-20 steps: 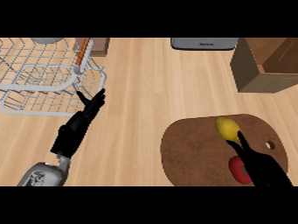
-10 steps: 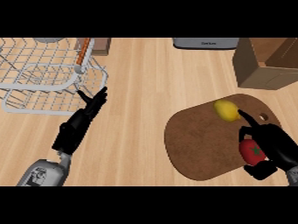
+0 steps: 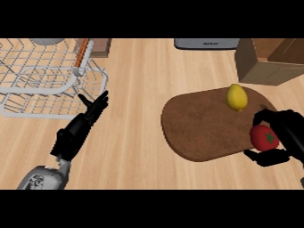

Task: Pick the tomato from the cutting board and place it in the cardboard box

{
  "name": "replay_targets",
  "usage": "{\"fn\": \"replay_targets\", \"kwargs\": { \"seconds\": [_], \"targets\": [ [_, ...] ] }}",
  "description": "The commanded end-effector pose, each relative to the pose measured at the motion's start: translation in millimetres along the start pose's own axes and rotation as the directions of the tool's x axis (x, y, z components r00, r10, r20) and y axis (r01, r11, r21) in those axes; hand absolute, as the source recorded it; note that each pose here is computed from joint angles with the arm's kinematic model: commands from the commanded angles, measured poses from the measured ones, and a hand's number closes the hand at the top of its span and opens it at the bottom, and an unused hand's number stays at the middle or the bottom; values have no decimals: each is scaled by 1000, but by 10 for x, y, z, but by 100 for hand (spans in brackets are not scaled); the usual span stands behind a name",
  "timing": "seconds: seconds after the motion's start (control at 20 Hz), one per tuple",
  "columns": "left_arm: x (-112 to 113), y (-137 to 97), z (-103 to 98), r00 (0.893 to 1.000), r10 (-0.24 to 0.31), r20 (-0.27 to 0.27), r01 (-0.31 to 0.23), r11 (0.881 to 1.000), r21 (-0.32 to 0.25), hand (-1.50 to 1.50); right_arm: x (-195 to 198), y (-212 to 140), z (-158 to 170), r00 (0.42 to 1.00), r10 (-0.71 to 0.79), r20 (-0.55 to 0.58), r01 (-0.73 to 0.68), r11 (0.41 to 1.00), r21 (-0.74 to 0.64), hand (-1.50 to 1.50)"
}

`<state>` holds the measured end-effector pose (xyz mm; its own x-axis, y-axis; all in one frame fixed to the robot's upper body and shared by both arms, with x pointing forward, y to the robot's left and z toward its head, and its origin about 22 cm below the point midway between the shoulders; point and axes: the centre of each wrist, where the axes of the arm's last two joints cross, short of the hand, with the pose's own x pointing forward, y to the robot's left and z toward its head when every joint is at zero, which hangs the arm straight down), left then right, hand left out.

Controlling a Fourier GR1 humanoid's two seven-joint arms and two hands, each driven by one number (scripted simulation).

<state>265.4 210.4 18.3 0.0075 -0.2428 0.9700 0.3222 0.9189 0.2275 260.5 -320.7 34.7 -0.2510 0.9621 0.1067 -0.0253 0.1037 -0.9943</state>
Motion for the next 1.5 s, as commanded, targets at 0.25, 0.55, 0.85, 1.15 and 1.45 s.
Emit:
{"fn": "replay_targets", "kwargs": {
  "seconds": [0.25,0.55,0.85,1.15,1.45],
  "targets": [
    [344,161,-46,996,-25,85,21,999,45,0,165,-991,207,990,-69,125,88,984,-156,150],
    [228,161,-17,997,-39,69,35,998,55,0,210,-1402,554,979,-177,105,201,929,-311,150],
    [98,95,-166,995,-39,88,36,998,43,0,307,-1746,669,968,-250,13,239,909,-341,150],
    [276,59,-138,994,-36,106,34,999,22,0,-100,-2086,334,959,-279,-54,235,885,-402,150],
    [163,24,-65,994,-29,106,28,1000,9,0,-321,-2087,-114,941,-330,-73,275,874,-399,150]
  ]
}}
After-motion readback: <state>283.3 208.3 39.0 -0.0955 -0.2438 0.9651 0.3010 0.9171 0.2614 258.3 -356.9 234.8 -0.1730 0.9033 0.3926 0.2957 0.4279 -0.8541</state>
